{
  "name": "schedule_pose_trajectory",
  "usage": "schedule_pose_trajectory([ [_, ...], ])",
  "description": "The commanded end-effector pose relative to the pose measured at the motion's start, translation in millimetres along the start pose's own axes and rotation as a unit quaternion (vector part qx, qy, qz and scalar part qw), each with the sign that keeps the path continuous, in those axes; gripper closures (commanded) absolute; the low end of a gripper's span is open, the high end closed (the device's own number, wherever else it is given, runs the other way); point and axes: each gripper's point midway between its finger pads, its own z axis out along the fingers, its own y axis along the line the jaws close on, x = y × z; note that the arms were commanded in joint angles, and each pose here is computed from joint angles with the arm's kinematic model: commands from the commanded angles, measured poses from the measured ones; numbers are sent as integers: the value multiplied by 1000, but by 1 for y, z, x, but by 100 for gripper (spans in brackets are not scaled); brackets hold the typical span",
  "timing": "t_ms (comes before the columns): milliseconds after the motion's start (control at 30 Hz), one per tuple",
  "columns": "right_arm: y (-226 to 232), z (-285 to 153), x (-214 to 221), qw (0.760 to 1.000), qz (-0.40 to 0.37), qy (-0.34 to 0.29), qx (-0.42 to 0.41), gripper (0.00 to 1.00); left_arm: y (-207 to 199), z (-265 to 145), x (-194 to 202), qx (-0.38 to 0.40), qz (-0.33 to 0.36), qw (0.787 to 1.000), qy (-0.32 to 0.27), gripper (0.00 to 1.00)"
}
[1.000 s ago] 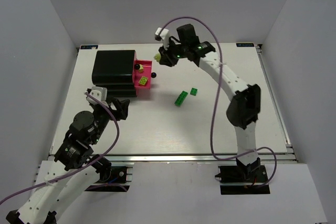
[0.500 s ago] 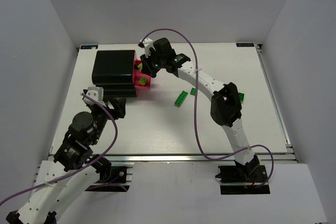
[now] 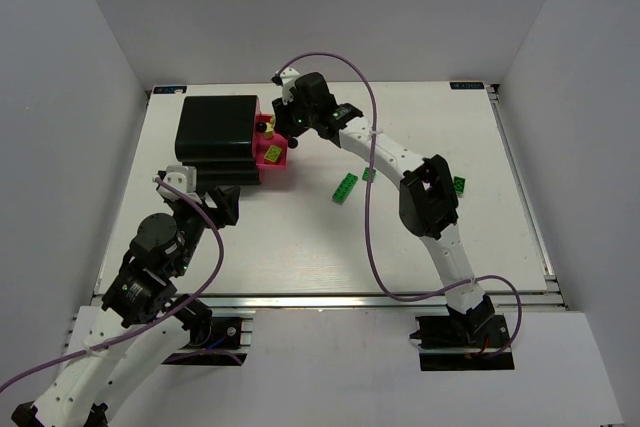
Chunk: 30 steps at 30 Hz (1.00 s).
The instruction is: Sort the legos into containers by color
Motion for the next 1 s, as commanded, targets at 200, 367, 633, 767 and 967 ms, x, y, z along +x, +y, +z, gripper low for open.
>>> schedule_pose_trajectory([
  [200,2,2,-15,1000,-7,-27,-2,36,-8,5,12,21,7,1000,18,18],
  [367,2,-22,-42,999,-6,-51,1,67,-24,15,21,55,10,998,38,33],
  [633,-29,-139,-35,994,87,-64,13,100,-83,69,67,129,-42,979,149,100],
  [767,-38,-192,15,986,155,-27,-59,100,-106,113,96,116,-52,964,235,100],
  [967,-69,-270,55,987,151,-59,-15,100,-119,188,132,8,-13,945,325,91],
])
